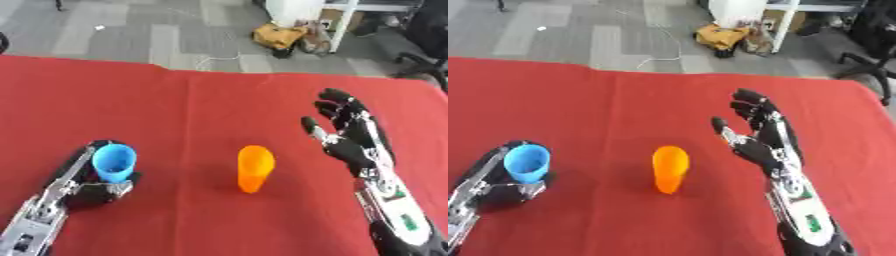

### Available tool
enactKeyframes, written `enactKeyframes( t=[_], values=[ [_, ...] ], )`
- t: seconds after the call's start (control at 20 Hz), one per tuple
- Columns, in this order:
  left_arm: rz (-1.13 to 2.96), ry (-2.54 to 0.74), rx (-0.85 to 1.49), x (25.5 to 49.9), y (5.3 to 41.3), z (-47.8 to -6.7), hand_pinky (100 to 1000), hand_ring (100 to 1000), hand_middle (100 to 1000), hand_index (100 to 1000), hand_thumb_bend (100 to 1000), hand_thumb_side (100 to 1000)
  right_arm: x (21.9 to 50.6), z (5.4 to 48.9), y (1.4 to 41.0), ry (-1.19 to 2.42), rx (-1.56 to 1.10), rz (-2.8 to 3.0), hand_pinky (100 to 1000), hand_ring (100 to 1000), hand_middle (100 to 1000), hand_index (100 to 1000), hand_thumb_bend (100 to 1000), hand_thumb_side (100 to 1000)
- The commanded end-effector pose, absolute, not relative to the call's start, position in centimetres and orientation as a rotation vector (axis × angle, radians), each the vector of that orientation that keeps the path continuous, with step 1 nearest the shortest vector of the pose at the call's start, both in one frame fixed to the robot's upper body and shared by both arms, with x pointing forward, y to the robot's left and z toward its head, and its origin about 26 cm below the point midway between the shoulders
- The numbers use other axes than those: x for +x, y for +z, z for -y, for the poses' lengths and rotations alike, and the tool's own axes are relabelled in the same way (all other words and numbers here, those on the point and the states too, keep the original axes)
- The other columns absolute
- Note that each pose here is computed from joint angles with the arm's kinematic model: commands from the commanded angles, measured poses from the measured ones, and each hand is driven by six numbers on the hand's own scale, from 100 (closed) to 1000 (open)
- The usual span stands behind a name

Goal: Pour the contents of one cup into another cup.

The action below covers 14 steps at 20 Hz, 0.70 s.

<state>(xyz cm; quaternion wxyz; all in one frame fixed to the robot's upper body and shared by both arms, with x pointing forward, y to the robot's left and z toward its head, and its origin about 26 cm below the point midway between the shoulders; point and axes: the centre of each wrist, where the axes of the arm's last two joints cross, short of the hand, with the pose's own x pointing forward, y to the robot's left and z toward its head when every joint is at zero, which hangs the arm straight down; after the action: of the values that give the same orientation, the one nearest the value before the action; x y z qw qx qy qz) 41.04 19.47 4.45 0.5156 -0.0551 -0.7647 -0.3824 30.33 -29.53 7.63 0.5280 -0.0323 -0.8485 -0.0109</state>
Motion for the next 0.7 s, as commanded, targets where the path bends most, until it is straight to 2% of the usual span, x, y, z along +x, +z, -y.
enactKeyframes(
  t=[0.05,0.15,0.2,0.7],
  values=[
    [1.868,-0.888,-0.075,41.2,5.1,-20.4,343,477,450,606,202,100,30.4,29.9,8.1,-0.013,-0.091,2.04,876,783,735,806,504,100],
    [1.898,-0.863,-0.054,41.1,5.5,-20.7,345,477,449,605,196,100,30.4,30.1,7.9,-0.012,-0.101,2.033,871,780,727,813,469,100],
    [1.914,-0.848,-0.044,41.0,5.8,-20.9,344,478,449,605,195,100,30.3,30.2,7.8,-0.009,-0.109,2.029,866,777,717,819,502,100],
    [2.034,-0.737,-0.04,40.1,9.0,-21.5,358,484,452,606,180,100,30.3,31.3,6.2,0.107,-0.173,1.98,871,781,709,861,498,100]
  ],
)
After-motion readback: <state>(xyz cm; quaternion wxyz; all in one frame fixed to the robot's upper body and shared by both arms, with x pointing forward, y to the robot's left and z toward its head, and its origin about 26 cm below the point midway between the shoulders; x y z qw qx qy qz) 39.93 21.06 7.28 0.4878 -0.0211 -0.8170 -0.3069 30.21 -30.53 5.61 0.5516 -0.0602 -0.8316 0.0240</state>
